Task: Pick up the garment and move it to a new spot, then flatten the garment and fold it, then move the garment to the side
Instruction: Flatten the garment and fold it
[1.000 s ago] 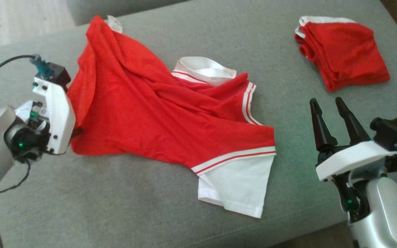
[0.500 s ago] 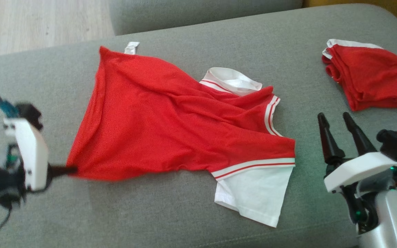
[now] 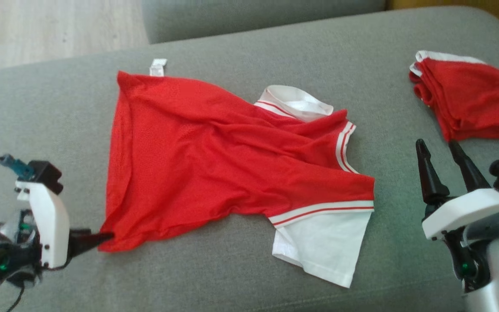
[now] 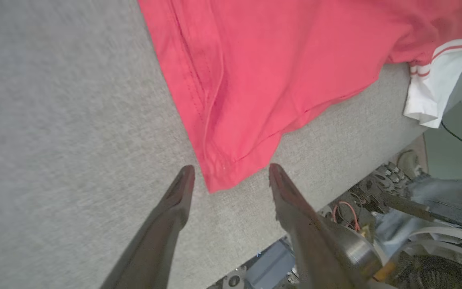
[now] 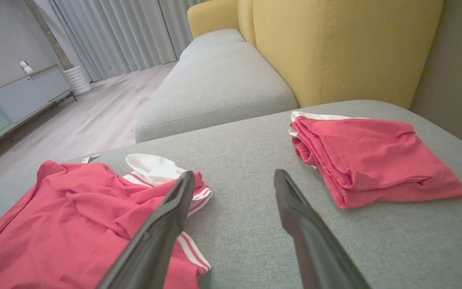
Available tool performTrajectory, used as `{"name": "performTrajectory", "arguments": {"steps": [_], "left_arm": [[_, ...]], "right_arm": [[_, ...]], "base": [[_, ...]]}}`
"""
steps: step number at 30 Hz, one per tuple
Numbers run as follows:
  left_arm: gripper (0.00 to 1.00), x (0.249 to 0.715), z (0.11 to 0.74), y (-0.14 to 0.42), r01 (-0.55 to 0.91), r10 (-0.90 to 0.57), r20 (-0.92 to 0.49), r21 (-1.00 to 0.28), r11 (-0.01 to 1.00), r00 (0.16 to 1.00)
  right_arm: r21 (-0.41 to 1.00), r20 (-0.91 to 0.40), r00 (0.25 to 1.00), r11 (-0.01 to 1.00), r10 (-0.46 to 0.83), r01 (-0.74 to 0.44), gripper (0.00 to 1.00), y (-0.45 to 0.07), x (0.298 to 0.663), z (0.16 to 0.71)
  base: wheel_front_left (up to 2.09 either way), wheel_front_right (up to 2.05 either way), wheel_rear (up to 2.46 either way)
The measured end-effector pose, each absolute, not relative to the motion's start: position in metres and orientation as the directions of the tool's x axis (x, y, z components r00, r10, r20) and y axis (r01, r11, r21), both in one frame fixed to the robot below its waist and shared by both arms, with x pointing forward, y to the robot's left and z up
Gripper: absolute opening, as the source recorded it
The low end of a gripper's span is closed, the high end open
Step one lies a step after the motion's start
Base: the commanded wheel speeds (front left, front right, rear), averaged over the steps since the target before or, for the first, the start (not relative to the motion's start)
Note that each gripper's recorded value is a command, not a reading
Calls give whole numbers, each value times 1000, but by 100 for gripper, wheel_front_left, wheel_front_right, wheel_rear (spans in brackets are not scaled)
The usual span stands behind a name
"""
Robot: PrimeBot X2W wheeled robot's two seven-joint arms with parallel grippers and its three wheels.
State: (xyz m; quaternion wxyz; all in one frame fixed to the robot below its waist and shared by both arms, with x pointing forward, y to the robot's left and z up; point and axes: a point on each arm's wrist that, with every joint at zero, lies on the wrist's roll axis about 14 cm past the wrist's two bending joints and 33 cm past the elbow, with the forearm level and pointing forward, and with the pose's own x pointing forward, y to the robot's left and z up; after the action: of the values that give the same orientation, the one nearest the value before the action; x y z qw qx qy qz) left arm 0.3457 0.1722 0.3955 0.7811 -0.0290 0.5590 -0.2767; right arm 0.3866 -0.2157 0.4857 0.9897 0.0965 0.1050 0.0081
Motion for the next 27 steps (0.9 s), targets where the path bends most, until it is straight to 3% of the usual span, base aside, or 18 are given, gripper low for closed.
{"name": "performTrajectory", "arguments": {"steps": [5, 9, 13, 18, 23, 27], "left_arm": [[100, 380, 439, 171, 498, -473, -755, -226, 837, 454], [100, 415, 493, 180, 471, -437, -521, -74, 879, 734], [100, 423, 532, 184, 347, -346, -240, -42, 937, 907], [100, 397, 523, 185, 183, -197, -152, -104, 978, 968], [100, 380, 554, 179, 73, -67, 45, -159, 985, 997], [100, 347, 528, 176, 14, -8, 30, -186, 982, 1000]], "right_arm": [[202, -183, 982, 979, 51, -13, 100, -209, 382, 493], [212, -176, 983, 977, 50, -12, 100, -207, 374, 494], [230, -189, 980, 973, 59, -15, 100, -200, 367, 487], [234, -165, 983, 972, 77, -37, 100, -193, 370, 491], [239, -157, 983, 969, 95, -55, 100, -185, 374, 492], [241, -172, 979, 969, 105, -62, 100, -181, 373, 486]], "base": [[0, 0, 0], [0, 0, 0], [0, 0, 0], [0, 0, 0], [0, 0, 0], [0, 0, 0]]}}
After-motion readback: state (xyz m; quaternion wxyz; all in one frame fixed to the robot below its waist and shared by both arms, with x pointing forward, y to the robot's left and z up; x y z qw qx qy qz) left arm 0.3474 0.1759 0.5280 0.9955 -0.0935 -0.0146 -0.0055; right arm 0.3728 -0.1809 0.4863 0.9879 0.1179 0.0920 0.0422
